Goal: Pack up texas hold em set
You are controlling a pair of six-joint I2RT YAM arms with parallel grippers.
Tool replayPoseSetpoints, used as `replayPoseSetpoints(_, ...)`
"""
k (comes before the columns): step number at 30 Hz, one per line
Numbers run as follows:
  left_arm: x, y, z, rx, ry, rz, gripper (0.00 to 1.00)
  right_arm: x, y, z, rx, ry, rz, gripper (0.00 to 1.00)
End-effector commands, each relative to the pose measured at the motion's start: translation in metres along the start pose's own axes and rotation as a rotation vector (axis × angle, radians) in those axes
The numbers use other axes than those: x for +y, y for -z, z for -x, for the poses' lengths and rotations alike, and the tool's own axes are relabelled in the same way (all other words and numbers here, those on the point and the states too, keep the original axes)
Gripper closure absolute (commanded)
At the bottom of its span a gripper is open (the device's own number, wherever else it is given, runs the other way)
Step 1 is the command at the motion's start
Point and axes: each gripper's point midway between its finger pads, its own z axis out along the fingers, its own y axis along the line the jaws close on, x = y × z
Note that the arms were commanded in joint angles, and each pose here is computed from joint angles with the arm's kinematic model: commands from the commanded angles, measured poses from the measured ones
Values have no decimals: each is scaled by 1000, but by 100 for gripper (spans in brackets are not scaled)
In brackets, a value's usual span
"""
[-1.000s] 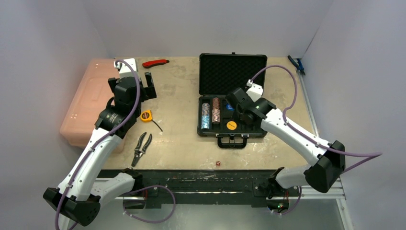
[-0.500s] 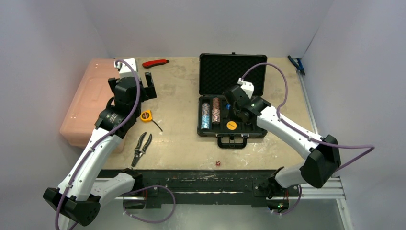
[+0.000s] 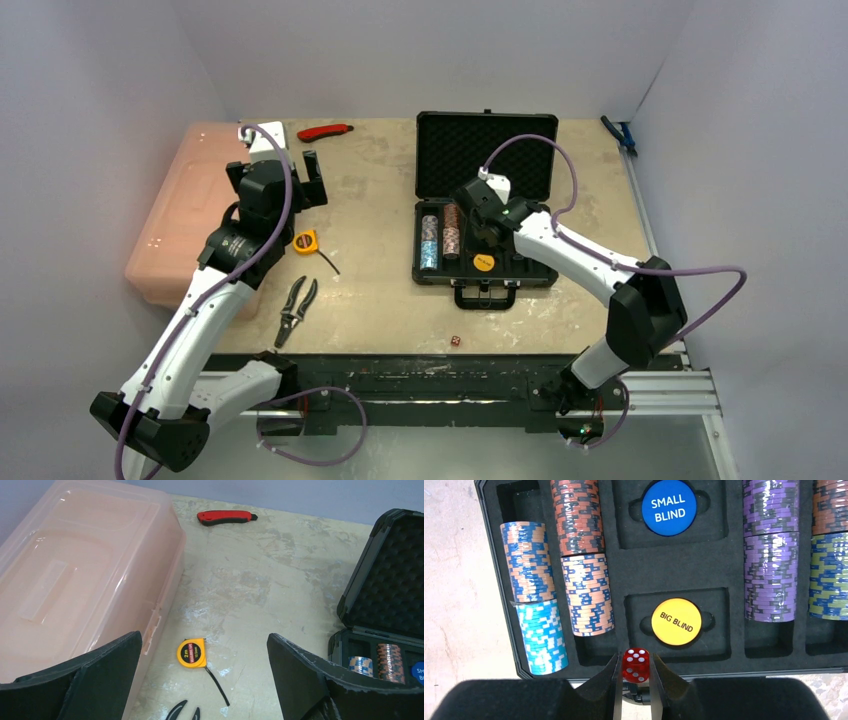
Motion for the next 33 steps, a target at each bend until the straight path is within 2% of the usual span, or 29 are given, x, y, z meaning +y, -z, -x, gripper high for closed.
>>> replayPoseSetpoints(1, 0, 8, 23, -52, 28, -21, 4, 16, 2, 19, -39, -12, 42, 100)
replayPoseSetpoints(17, 2, 11, 25, -58, 29, -19, 4, 49, -21, 0, 49, 8, 113, 100)
replayPoseSetpoints(33, 3, 11, 25, -61, 27, -14, 4, 53, -31, -22, 99, 23, 119, 100)
